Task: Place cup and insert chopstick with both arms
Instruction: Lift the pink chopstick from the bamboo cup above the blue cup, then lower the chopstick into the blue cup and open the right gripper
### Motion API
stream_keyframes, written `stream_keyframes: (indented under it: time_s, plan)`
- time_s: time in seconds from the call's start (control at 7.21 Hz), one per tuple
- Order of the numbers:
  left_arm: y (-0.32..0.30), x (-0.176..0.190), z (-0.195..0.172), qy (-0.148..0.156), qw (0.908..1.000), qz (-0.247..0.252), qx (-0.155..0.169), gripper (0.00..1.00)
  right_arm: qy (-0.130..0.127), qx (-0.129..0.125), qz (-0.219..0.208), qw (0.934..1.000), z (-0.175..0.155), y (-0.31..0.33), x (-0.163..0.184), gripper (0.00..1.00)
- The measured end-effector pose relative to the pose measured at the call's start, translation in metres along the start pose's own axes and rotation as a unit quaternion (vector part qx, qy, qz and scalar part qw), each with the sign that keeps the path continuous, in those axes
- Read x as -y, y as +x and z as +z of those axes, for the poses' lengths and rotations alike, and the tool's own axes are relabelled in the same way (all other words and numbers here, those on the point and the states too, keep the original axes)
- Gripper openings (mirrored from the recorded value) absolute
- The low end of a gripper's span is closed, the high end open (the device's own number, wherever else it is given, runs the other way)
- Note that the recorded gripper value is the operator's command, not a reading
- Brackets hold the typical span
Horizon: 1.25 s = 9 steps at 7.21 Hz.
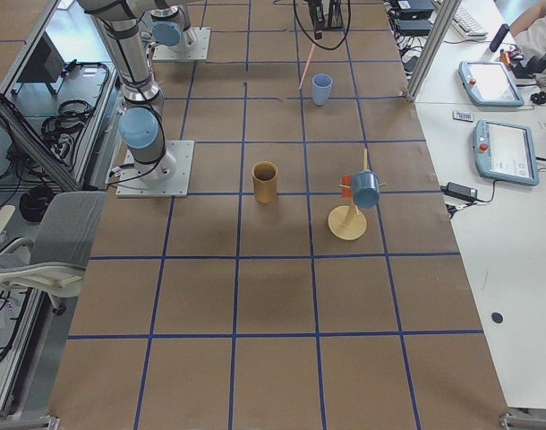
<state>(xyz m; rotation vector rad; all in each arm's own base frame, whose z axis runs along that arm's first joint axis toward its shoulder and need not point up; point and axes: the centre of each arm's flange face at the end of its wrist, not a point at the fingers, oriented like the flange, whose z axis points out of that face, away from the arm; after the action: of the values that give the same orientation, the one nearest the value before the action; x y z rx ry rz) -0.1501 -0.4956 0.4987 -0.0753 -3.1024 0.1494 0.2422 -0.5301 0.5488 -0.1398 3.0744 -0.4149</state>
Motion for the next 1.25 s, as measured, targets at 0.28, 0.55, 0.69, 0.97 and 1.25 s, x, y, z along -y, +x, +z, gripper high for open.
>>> stream_keyframes:
  time_s: [0.28,0.55,0.69,0.97,1.25]
  plan:
    - [-0.002,0.0,-0.004,0.004,1.0,-0.003,-0.001,1.0,0.042,0.012,0.016,0.9989,0.026,-0.049,0.012,0.0]
    - [-0.004,0.0,-0.005,0.006,1.0,-0.004,-0.002,1.0,0.067,0.018,0.014,0.9975,0.053,-0.064,0.026,0.0]
    - [-0.003,0.0,-0.004,0.005,1.0,-0.003,-0.002,1.0,0.07,0.019,0.014,0.9973,0.064,-0.066,0.031,0.0]
    - [0.0,-0.001,-0.006,0.007,1.0,-0.001,-0.003,1.0,0.078,0.022,0.015,0.9966,0.084,-0.07,0.039,0.0]
    - [0.001,-0.002,-0.004,0.005,1.0,0.001,-0.003,1.0,0.068,0.021,0.014,0.9974,0.103,-0.073,0.039,0.0]
